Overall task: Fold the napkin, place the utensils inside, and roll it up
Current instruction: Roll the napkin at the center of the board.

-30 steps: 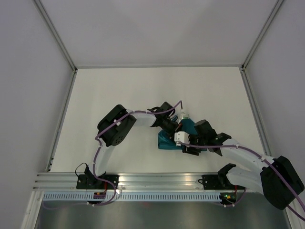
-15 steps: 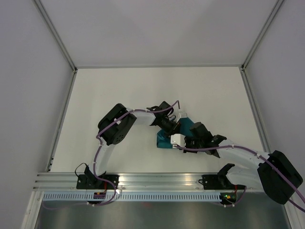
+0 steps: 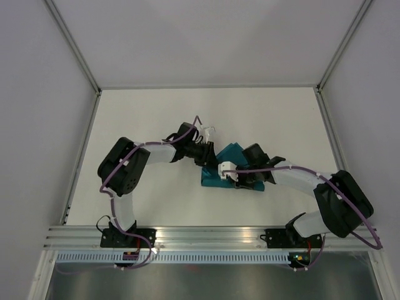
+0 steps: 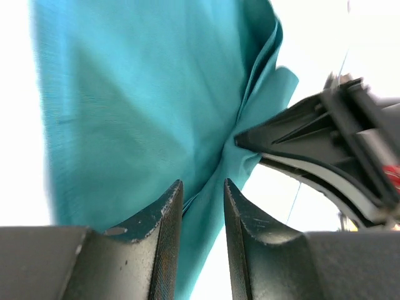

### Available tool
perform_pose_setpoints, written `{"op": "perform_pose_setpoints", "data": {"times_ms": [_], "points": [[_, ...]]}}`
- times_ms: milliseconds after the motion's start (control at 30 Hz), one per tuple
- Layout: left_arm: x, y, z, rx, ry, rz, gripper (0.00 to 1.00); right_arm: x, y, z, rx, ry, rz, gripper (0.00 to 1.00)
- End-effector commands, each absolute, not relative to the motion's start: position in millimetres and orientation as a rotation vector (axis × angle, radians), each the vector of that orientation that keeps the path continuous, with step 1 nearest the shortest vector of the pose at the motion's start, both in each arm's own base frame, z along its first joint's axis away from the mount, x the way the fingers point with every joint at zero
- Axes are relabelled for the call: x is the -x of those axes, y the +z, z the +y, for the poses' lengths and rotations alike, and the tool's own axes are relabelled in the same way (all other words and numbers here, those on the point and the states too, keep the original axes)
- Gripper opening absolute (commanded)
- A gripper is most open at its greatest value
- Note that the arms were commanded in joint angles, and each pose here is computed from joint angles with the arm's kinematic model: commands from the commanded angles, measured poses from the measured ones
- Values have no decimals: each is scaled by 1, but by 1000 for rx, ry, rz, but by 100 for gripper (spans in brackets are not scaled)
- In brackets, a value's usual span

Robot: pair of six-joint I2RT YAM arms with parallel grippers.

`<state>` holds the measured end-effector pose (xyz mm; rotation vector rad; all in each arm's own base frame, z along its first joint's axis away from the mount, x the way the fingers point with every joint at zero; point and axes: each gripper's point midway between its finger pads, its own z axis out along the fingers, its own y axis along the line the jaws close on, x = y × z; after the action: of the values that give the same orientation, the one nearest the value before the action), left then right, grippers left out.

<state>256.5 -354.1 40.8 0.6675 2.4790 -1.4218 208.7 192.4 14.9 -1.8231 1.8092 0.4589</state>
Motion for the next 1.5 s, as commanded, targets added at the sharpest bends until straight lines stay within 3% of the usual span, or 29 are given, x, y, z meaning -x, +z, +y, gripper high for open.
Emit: {"op": "perform_pose_setpoints", "data": {"times_ms": [0,333,600,667,1000,1467], "points": [[-296,95,-351,-493,-1382,2276,38,-187,-6,168,1923,608,1980,5],[-315,156,-303,-413,-1022,1813,39,-201,-16,165,1885,898,2186,5],[-275,161,-311,-745,-640,1544,49,-213,-30,163,1807,998,2335,5],[-260,147,-324,-856,-589,1544,57,-213,-35,163,1795,1019,2361,5],[-229,81,-370,-1357,-371,1478,58,-218,-40,162,1738,1097,2418,4],[-222,46,-398,-1589,-378,1398,65,-217,-42,162,1729,1119,2434,4]]}}
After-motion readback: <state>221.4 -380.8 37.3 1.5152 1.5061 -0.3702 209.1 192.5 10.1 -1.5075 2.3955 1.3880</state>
